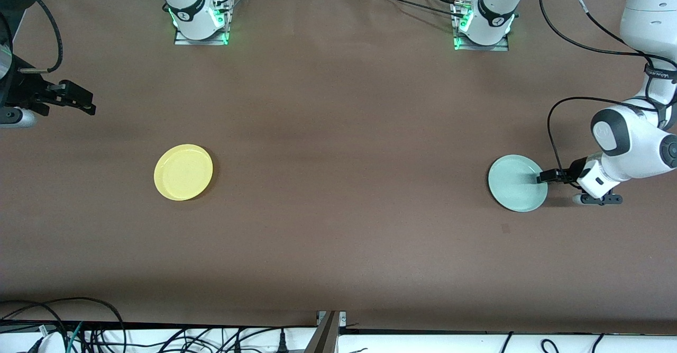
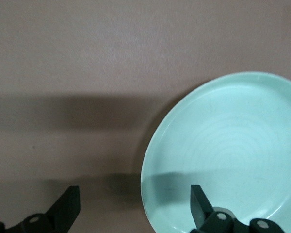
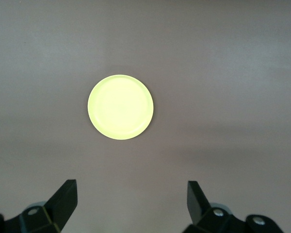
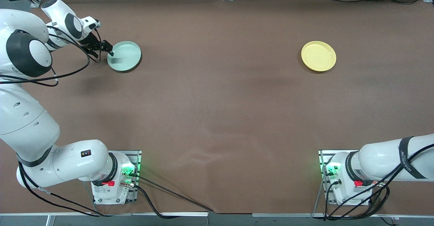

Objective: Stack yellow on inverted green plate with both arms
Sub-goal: 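Lower the left gripper to the green plate's rim and grasp it, then lift the green plate with the left gripper and tilt it over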

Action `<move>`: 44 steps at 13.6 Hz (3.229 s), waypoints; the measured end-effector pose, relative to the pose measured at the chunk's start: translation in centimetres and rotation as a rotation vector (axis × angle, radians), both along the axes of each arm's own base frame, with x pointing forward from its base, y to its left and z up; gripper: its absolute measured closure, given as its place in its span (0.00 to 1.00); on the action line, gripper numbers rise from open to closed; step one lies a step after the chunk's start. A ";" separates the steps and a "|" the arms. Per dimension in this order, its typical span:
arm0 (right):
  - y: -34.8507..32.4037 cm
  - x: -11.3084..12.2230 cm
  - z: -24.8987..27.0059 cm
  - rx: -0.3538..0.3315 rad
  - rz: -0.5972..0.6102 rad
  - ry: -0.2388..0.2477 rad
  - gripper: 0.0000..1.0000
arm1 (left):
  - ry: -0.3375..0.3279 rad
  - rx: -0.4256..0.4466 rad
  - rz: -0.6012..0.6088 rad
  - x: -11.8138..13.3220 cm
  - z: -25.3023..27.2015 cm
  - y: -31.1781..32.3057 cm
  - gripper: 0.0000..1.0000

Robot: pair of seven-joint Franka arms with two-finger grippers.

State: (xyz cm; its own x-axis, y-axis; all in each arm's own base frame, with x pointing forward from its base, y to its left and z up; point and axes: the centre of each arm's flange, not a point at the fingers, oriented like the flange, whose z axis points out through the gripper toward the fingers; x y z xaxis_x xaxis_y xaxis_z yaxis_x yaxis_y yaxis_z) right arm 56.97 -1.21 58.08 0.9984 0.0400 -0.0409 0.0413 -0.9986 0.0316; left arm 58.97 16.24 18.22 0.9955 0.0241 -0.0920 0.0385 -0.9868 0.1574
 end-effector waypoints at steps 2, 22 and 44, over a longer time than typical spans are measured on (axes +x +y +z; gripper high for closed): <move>0.0 0.0 0.0 0.000 0.000 0.000 0.00 | 0.003 -0.020 0.008 -0.9 -1.0 -0.2 0.00; 0.0 0.0 0.0 0.000 0.000 0.000 0.00 | -0.177 -0.002 -0.147 4.1 10.2 -8.3 0.97; 0.3 0.0 0.0 0.000 0.005 0.002 0.00 | -0.658 0.679 -0.965 7.6 16.5 -48.5 0.97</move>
State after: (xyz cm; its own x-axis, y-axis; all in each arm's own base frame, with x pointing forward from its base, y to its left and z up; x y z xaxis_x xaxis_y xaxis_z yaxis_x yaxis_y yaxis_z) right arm 56.95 -0.93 58.09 0.9981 0.0450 -0.0424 0.0463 -0.9984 0.0312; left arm 66.60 -32.28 34.70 0.4950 -0.8549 0.1554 -0.6018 -0.4664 -0.6483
